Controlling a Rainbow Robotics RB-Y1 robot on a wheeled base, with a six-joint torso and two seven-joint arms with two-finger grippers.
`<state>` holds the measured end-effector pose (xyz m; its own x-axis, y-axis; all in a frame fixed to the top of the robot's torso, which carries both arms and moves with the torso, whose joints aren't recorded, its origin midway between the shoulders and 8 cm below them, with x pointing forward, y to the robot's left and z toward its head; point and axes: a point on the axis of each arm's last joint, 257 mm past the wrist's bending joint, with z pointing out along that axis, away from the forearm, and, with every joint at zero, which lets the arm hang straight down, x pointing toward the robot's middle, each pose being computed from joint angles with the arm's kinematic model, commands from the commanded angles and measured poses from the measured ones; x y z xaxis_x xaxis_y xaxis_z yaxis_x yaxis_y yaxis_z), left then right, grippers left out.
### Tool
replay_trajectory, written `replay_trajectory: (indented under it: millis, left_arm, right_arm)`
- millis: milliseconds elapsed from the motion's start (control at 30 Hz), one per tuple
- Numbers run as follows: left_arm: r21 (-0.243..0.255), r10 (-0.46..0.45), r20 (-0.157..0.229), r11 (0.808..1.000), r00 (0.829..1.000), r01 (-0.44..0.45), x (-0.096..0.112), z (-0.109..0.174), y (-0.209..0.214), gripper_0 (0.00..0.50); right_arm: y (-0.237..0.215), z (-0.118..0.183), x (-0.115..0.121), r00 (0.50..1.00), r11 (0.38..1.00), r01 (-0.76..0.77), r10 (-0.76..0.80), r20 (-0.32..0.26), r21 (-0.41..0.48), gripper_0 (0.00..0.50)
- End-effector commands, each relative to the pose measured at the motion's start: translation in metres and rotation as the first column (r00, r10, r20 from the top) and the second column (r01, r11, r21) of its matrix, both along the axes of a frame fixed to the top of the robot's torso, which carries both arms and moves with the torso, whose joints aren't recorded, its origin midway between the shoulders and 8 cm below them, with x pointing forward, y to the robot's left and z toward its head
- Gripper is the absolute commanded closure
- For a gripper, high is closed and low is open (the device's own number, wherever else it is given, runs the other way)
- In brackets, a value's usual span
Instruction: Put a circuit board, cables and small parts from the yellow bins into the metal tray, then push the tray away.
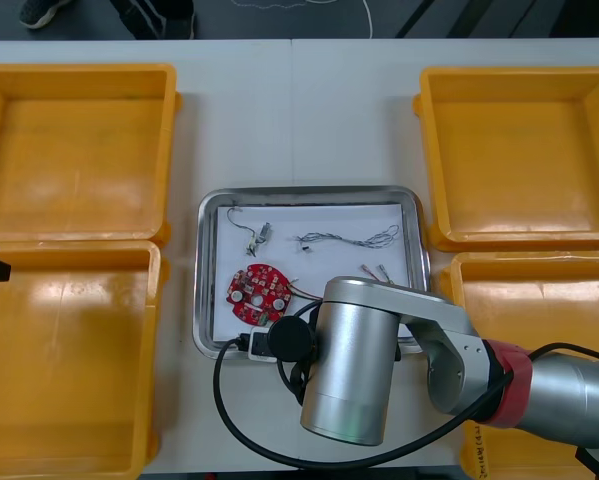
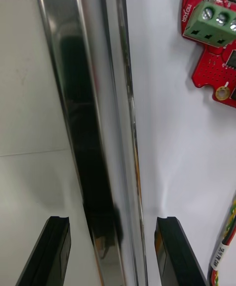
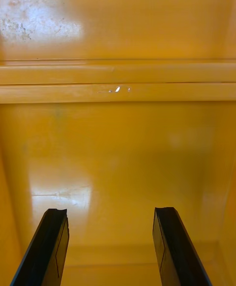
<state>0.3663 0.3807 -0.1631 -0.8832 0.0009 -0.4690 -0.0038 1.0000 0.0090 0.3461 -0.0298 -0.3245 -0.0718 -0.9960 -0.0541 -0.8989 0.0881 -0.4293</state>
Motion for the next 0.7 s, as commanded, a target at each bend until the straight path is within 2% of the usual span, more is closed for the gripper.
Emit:
replay_trajectory:
  millis: [33,67,167,267,333,367,433,533,700]
  left_arm:
    - [0.047,0.017,0.017,0.999,1.0,-0.018,-0.0059,0.0132,0.0156,0.0]
    - [0.047,0.017,0.017,0.999,1.0,-0.018,-0.0059,0.0132,0.0156,0.0]
    - [0.047,0.017,0.017,0.999,1.0,-0.018,-0.0059,0.0132,0.0156,0.0]
    - [0.047,0.017,0.017,0.999,1.0,-0.018,-0.0059,0.0132,0.0156,0.0]
    - [0.047,0.017,0.017,0.999,1.0,-0.018,-0.0059,0.0132,0.0156,0.0]
    - [0.047,0.017,0.017,0.999,1.0,-0.018,-0.0059,0.0132,0.0156,0.0]
    - [0.047,0.017,0.017,0.999,1.0,-0.018,-0.0059,0.0132,0.0156,0.0]
    - [0.047,0.017,0.017,0.999,1.0,-0.018,-0.0059,0.0132,0.0156,0.0]
    - [0.047,0.017,0.017,0.999,1.0,-0.018,-0.0059,0.0132,0.0156,0.0]
  right_arm:
    - [0.0203,0.0123,0.0027,0.995,0.996,-0.093,0.093,0.037,-0.004,0.006]
    - [0.0203,0.0123,0.0027,0.995,0.996,-0.095,0.095,0.037,-0.005,0.005]
    - [0.0208,0.0118,0.0029,0.994,0.995,-0.101,0.101,0.036,-0.008,0.048]
    - [0.0203,0.0116,0.0041,0.994,0.995,-0.103,0.103,0.039,-0.011,0.189]
    - [0.0212,0.0122,0.0042,0.994,0.995,-0.104,0.104,0.04,-0.01,0.34]
    - [0.0214,0.0127,0.0047,0.994,0.994,-0.105,0.105,0.041,-0.01,0.393]
    - [0.0229,0.0132,0.0044,0.994,0.994,-0.105,0.105,0.042,-0.008,0.452]
    - [0.0236,0.0135,0.0044,0.994,0.995,-0.104,0.104,0.043,-0.006,0.496]
    - [0.0233,0.0135,0.0039,0.993,0.994,-0.107,0.107,0.042,-0.011,0.5]
